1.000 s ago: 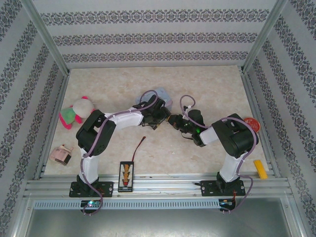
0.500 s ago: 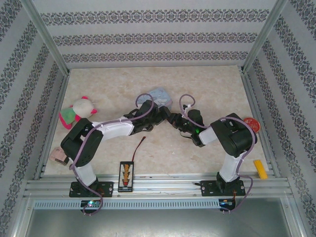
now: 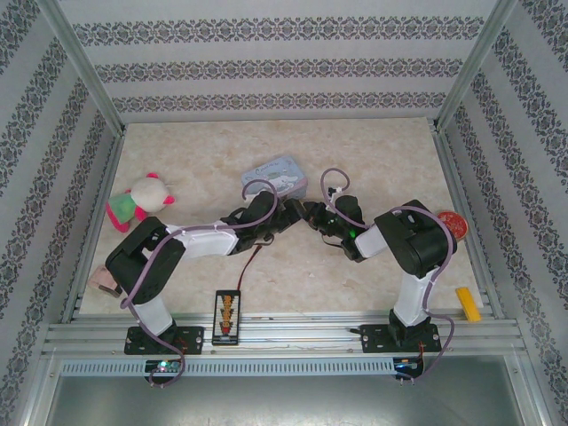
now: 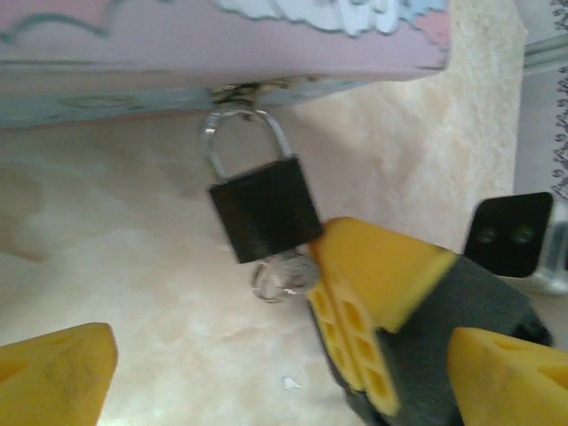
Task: Unlock the padlock with the key
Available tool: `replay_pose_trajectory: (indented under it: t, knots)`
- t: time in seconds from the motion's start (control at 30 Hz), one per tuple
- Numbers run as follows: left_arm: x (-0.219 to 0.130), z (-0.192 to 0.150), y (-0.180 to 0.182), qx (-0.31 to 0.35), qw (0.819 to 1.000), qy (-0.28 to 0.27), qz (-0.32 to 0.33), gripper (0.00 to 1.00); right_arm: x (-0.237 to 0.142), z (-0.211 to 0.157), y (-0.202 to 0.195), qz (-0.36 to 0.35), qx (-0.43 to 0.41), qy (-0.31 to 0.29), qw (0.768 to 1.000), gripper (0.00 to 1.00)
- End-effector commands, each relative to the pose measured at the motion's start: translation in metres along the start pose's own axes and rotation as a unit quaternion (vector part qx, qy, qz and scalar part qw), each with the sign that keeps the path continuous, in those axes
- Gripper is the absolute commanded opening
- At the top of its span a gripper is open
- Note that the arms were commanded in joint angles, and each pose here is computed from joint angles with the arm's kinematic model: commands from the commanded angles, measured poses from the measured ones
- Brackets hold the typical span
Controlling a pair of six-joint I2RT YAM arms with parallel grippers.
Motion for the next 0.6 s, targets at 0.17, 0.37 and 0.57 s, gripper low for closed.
replay_pose_trajectory:
  t: [0.17,0.37,0.57]
  knots:
    - [0.005,0.031,-0.008,-0.012,0.992,-0.106,-0.070,0.74,0.004,0.009,0.007,0.020,-0.002,-0.015,1.000,0.15]
    - [0.026,0.029,0.001,-0.040,0.989,-0.103,-0.093,0.67,0.006,0.009,0.008,0.026,0.002,-0.012,1.000,0.15]
    - [0.032,0.029,0.017,-0.042,0.991,-0.107,-0.063,0.71,0.006,0.008,0.007,0.027,0.002,-0.010,1.000,0.15]
Point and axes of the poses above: each hand's point on the last joint's axis, 136 mm out from that joint toward the fingers, its own x axis out along the fingers, its own y axis along the line the jaws close on, z = x × y, the point moved 2 cm from there along -x, back along the fingers, and after that the axes turned 1 degree about x, right-handed, at the moved point
